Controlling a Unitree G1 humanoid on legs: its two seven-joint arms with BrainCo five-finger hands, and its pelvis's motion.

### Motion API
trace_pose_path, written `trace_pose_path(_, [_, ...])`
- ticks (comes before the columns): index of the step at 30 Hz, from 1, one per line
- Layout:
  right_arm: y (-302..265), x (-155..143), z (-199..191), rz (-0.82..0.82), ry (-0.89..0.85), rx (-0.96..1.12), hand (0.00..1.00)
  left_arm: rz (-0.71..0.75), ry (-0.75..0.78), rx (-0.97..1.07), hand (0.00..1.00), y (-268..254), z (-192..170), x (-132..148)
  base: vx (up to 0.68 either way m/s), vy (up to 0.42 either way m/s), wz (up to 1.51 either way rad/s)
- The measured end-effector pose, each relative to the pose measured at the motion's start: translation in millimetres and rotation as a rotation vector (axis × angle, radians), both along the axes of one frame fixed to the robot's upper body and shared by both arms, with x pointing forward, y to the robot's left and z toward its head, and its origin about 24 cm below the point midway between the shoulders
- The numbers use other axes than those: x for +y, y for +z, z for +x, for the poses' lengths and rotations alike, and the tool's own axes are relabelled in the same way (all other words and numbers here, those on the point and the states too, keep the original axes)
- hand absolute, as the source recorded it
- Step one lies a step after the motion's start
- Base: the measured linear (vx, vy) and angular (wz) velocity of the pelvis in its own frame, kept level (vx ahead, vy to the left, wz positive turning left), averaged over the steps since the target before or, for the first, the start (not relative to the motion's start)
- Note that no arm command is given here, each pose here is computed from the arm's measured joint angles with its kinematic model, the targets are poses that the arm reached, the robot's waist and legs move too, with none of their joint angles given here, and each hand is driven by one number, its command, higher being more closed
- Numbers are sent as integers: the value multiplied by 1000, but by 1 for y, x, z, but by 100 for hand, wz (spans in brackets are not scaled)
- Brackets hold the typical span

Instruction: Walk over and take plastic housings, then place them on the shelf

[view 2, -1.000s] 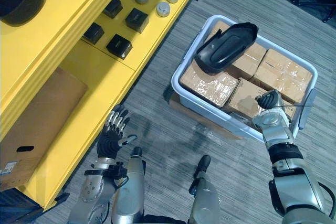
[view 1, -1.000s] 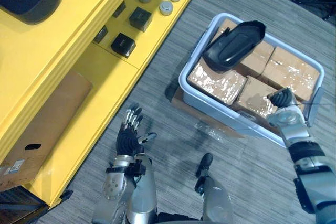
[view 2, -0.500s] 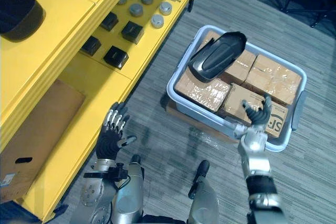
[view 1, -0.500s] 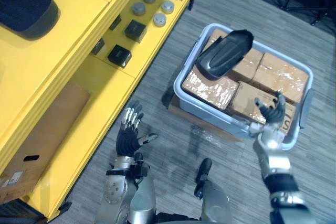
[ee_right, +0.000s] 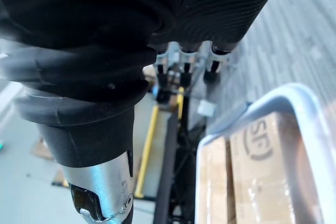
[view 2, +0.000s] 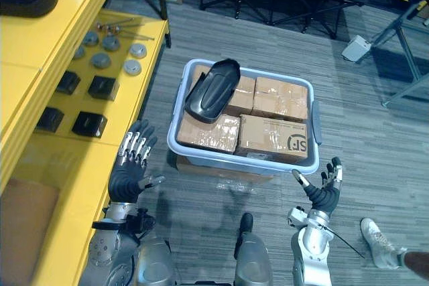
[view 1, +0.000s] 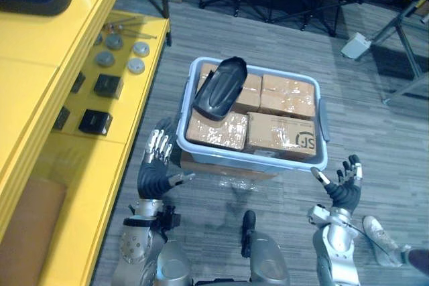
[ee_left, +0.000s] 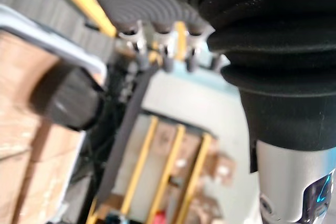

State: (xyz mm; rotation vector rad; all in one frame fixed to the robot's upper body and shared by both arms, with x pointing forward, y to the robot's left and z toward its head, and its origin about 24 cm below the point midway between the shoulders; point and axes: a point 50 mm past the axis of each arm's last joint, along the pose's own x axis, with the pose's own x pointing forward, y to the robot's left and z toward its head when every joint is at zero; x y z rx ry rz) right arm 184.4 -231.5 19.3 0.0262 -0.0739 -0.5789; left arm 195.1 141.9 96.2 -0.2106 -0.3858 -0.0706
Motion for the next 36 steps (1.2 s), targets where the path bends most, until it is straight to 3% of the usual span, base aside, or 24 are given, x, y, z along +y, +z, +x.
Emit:
trace_pose_path(7, [4, -23, 1, -100, 30, 43, 0, -80, -15, 167, 0, -33, -2, -12, 191, -179, 53])
trace_pose_path(11, [-1, -41, 9, -32, -25, 61, 0, -92, -70, 158, 0, -30, -1, -21, 189, -72, 117])
trace_pose_path(13, [-5, -59, 24, -9, -85, 89, 0, -108, -130, 145, 0, -27, -2, -28, 91, 71, 117])
trace_pose_path(20, [-8, -41, 86, 139, -37, 108, 0, -88, -310, 185, 0, -35, -7, -47, 23, -38, 15])
trace_pose_path(28, [36, -58, 153, 186, -61, 174, 0, -56, -328, 138, 0, -23, 12, -52, -130, 66, 12])
trace_pose_path(36, [74, -68, 179, 236, -79, 170, 0, -65, -312, 222, 0, -40, 18, -62, -54, 22, 11])
